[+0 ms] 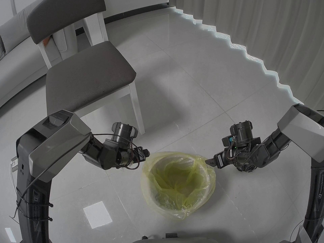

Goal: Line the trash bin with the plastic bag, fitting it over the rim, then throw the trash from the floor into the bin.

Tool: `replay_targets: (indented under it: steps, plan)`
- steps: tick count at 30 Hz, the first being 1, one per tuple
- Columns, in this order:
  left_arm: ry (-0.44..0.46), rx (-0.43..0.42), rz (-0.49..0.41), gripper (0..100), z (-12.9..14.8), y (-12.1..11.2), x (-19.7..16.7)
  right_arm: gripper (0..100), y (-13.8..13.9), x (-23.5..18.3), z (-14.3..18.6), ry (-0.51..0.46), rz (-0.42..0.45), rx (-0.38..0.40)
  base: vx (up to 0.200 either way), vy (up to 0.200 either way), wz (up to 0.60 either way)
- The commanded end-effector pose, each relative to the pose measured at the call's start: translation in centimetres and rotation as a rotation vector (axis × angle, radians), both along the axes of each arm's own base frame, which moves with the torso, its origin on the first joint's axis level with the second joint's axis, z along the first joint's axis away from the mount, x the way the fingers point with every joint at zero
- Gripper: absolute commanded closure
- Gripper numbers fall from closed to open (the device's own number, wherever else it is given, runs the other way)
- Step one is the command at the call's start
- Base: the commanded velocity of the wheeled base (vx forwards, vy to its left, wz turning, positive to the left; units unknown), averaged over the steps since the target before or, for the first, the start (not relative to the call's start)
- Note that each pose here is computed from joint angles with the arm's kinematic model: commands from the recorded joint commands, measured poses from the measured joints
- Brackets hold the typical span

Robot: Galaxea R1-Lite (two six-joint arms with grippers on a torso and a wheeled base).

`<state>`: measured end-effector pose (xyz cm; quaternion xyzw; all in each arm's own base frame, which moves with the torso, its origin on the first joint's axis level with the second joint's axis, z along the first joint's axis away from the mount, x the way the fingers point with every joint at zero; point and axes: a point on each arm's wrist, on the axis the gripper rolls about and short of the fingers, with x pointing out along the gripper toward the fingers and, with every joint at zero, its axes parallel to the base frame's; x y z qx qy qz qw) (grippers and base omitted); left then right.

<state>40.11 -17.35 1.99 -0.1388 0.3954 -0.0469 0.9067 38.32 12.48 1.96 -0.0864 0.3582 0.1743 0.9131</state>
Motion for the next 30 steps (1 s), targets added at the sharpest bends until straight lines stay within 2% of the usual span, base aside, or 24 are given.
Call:
replay_targets:
  steps: [1,7,10,14,20,24,30]
  plan:
    - [-0.016,-0.011,-0.010,0,0.9,-0.4,-0.4,0,-0.7,-2.2,2.8,-0.030,0.000,0.010,0.000,0.000,0.00]
    - [-0.016,-0.014,-0.029,0,1.5,-0.4,-2.0,0,-1.1,-4.9,4.0,-0.020,0.013,0.006,0.000,0.000,0.00]
    - [-0.001,0.009,-0.078,0,0.7,-0.7,-4.2,0,0.1,-6.4,3.1,0.022,0.059,-0.009,0.000,0.000,0.00]
    - [-0.052,0.032,-0.148,0,-0.3,-1.0,-6.0,0,1.5,-7.1,1.0,0.079,0.091,-0.043,0.000,0.000,0.00]
    - [-0.071,0.032,-0.175,0,-1.0,-1.6,-7.3,0,2.0,-6.0,-2.4,0.110,0.073,-0.071,0.000,0.000,0.00]
    - [-0.071,0.032,-0.175,0,-0.7,-1.3,-7.7,0,0.9,-5.6,-4.0,0.141,0.050,-0.088,0.000,0.000,0.00]
    - [-0.068,0.031,-0.175,0,-0.6,-1.2,-7.9,0,-0.6,-5.5,-4.3,0.163,0.011,-0.083,0.000,0.000,0.00]
